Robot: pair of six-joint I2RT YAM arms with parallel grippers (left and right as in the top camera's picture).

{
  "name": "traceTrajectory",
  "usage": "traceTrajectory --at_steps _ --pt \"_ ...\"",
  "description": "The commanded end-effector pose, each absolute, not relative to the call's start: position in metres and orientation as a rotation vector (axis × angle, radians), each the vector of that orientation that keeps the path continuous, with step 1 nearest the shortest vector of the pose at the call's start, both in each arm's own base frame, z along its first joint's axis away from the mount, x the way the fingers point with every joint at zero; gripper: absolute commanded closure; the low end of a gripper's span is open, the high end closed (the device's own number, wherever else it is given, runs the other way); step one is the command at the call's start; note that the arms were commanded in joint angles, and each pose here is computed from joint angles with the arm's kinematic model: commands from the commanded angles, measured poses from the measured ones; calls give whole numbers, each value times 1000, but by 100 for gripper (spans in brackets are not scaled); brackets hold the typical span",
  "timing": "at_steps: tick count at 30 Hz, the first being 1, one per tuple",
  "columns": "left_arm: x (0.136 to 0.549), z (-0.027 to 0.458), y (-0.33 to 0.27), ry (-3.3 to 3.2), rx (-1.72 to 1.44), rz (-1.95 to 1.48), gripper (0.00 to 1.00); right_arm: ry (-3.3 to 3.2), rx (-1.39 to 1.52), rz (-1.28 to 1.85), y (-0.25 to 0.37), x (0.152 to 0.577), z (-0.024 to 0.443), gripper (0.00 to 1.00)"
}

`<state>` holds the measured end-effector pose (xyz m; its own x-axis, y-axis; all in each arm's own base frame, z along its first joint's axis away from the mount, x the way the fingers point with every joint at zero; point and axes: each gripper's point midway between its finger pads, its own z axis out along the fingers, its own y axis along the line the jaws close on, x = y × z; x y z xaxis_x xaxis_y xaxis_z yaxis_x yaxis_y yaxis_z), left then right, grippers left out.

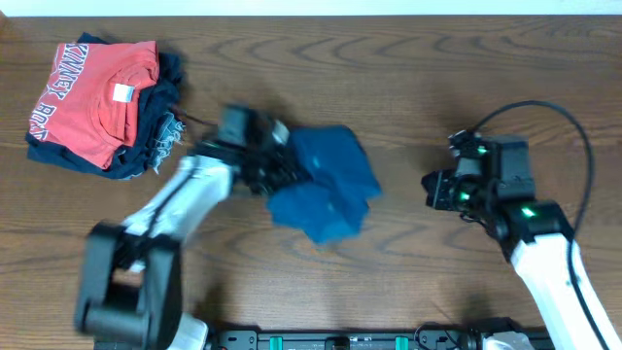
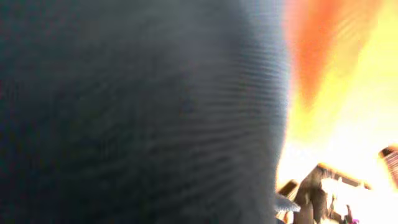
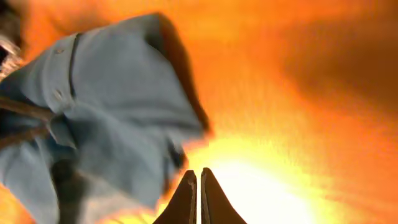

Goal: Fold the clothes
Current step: 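Carry the bundle with the left gripper onto the clothes stack, then release the bundle and press it down on the stack with the left gripper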

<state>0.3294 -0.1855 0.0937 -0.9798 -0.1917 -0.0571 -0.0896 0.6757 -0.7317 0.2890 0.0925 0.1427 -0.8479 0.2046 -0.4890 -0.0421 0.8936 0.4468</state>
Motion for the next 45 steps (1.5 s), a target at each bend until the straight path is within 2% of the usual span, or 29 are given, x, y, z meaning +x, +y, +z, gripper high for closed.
traceTrajectory --at_steps 1,6,11,17,24,25,28,30,32,33,34,39,45 --pt "380 183 -146 2464 -270 -1167 94 2432 127 625 90 288 168 98" --pt "431 254 -67 2192 -388 -1072 94 2377 169 651 89 286 183 99" --pt "459 293 21 1967 -500 -951 94 2377 171 652 89 286 183 99" --pt "462 275 122 1873 -717 -795 94 2379 182 657 89 286 183 99" --pt "458 225 188 1873 -903 -731 92 2393 207 665 89 284 181 99" --pt "457 216 194 1881 -921 -723 89 2394 208 664 89 284 181 99" --pt "454 187 209 1917 -1007 -673 69 2396 208 664 89 283 180 99" --pt "448 172 217 1950 -1045 -628 37 2398 209 664 89 283 180 99" --pt "440 167 221 1983 -1036 -599 23 2402 218 666 89 283 179 99" --pt "434 167 223 1998 -1036 -583 7 2404 225 668 89 282 179 99" --pt "426 166 226 2013 -1047 -564 0 2404 229 669 89 282 179 99" --pt "375 176 244 2060 -1158 -406 2 2405 233 671 89 282 179 99" --pt "325 221 254 2001 -1184 -302 2 2405 233 671 89 282 179 99"
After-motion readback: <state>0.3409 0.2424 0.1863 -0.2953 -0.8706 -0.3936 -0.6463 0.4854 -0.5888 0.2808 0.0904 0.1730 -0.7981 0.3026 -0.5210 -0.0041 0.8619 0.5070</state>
